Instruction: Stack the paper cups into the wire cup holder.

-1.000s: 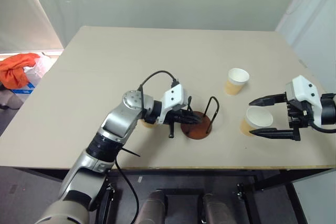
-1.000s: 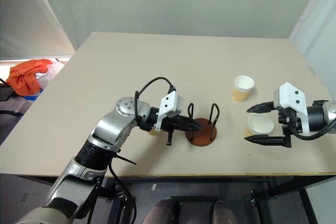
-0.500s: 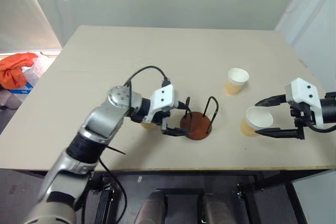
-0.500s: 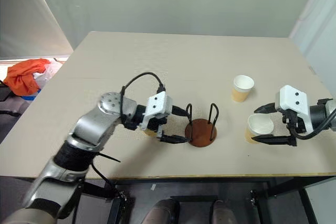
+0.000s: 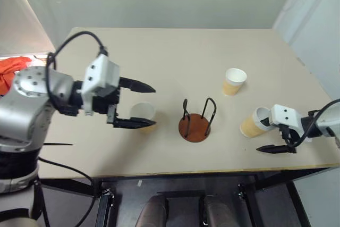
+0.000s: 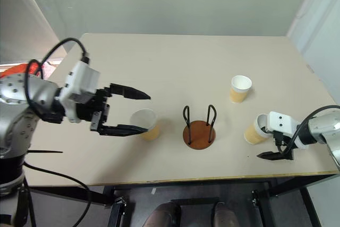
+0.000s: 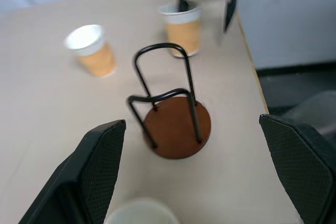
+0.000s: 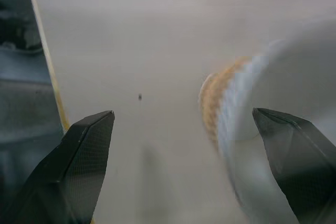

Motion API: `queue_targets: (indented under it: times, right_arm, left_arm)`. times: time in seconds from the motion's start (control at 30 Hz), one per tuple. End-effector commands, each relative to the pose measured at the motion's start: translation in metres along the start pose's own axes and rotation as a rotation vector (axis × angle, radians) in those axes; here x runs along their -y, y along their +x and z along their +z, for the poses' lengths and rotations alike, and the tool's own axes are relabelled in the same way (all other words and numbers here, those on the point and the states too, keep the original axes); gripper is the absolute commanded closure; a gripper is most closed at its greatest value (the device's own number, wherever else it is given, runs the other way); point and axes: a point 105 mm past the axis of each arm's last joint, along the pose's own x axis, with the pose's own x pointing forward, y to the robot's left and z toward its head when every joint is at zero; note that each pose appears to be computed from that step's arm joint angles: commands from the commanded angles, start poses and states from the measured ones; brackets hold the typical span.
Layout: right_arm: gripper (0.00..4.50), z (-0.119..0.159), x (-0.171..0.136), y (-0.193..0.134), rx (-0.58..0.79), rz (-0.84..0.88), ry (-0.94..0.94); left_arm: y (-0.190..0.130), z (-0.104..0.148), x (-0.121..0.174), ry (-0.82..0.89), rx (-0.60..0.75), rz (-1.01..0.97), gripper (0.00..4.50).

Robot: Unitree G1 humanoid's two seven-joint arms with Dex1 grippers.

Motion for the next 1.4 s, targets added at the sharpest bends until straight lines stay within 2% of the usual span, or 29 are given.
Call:
queue_targets:
  times: [0.03,0.37,0.5,0.6,0.7,0.77,0.83,1.0,1.3,1.4]
  right_arm:
    - [0.92,0.011,0.008,-0.004,0.008,-0.012,-0.061]
    - [4.48,0.037,0.019,-0.019,0.04,0.003,-0.163]
    - [4.48,0.078,0.005,-0.039,0.234,0.13,-0.171]
    - [4.48,0.115,0.01,-0.063,0.35,0.112,-0.256]
    - [4.48,0.161,0.016,-0.085,0.45,0.087,-0.408]
    - [4.48,0.183,0.015,-0.085,0.478,0.109,-0.498]
    - [4.48,0.198,0.006,-0.068,0.479,0.187,-0.574]
    - [4.48,0.194,0.009,-0.021,0.37,0.264,-0.637]
    - [4.48,0.185,0.014,-0.005,0.316,0.283,-0.671]
    - [3.88,0.187,0.014,-0.005,0.322,0.285,-0.681]
  left_arm:
    - [-0.007,0.011,0.009,0.02,0.028,0.021,0.0]
    - [-0.007,0.005,0.007,0.009,0.015,0.071,0.0]
    - [-0.02,0.003,-0.006,0.03,-0.029,0.151,0.0]
    - [-0.037,0.007,-0.015,0.048,-0.035,0.208,0.0]
    - [-0.041,0.006,-0.015,0.052,-0.045,0.21,0.0]
    - [-0.039,0.004,-0.014,0.049,-0.041,0.206,0.0]
    - [-0.033,0.002,-0.013,0.045,-0.037,0.2,0.0]
    - [-0.028,0.003,-0.009,0.04,-0.023,0.195,0.0]
    - [-0.032,0.0,-0.002,0.022,-0.044,0.228,0.0]
    - [-0.033,0.0,-0.001,0.022,-0.047,0.232,0.0]
